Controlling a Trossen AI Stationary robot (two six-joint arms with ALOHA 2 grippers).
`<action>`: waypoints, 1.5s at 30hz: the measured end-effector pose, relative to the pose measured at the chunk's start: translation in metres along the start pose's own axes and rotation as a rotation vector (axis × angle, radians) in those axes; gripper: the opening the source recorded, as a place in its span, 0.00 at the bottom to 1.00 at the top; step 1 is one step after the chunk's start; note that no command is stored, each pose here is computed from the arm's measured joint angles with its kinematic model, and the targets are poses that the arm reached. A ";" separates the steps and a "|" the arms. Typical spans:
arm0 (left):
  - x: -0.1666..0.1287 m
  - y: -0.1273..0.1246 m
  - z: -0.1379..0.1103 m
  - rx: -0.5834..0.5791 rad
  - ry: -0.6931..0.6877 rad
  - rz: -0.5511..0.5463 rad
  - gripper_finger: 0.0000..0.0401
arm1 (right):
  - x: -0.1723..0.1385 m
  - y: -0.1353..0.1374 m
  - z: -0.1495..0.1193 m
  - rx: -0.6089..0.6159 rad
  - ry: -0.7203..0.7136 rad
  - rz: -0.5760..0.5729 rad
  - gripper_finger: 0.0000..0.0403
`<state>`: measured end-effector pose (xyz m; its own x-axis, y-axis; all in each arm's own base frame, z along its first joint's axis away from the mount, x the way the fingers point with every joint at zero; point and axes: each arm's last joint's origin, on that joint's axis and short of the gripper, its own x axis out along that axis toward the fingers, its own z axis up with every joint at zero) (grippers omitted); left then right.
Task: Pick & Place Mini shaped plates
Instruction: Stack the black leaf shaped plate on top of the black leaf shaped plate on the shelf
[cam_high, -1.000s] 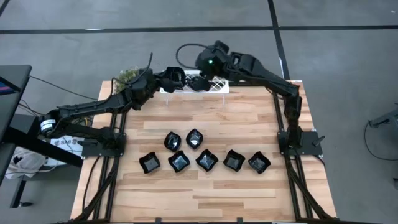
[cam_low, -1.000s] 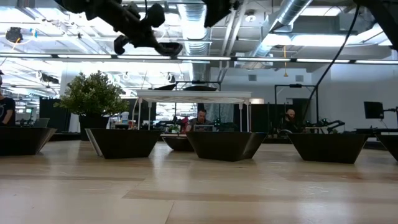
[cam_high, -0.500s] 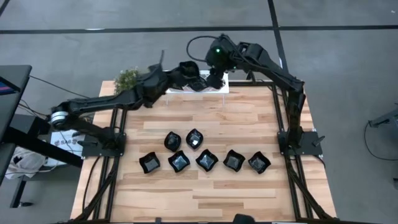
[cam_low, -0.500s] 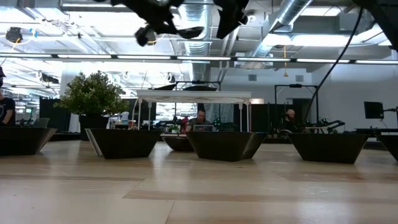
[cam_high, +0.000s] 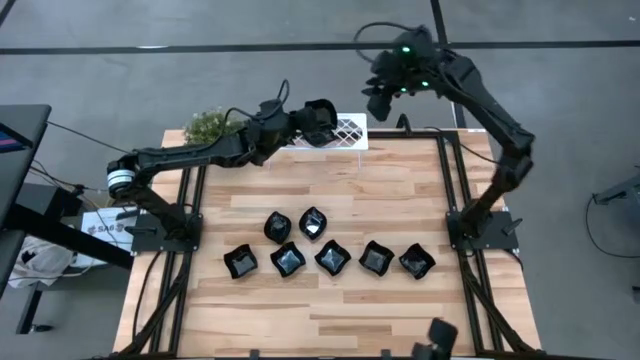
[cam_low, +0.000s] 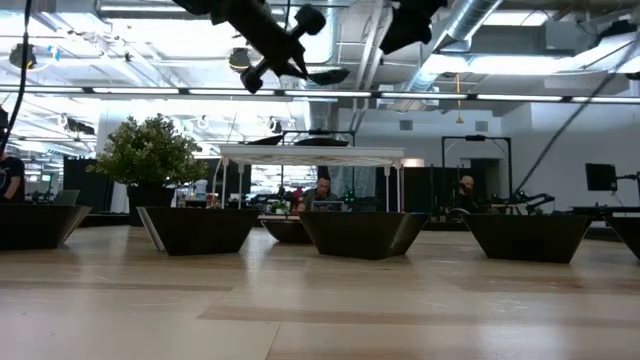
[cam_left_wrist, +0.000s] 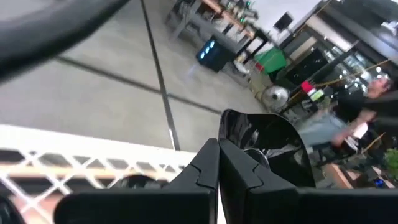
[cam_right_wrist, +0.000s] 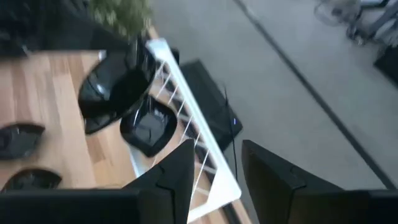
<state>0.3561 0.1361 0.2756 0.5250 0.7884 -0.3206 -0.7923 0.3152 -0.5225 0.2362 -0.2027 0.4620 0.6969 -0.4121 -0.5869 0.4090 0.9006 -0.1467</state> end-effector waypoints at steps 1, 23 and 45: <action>0.000 0.002 -0.001 -0.008 0.018 0.009 0.01 | -0.003 -0.003 -0.006 0.009 -0.029 -0.007 0.31; 0.022 0.016 -0.021 -0.036 0.183 0.185 0.01 | -0.039 0.016 -0.082 0.073 -0.376 -0.122 0.32; 0.033 0.032 -0.023 -0.180 0.250 0.270 0.01 | -0.036 0.029 -0.081 -0.008 -0.350 -0.075 0.32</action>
<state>0.3551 0.1597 0.2297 0.3825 0.6702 -0.6361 -0.8566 -0.0009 -0.5160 0.1752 -0.1508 0.4139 0.8255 -0.4979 -0.2658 0.4629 0.8667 -0.1861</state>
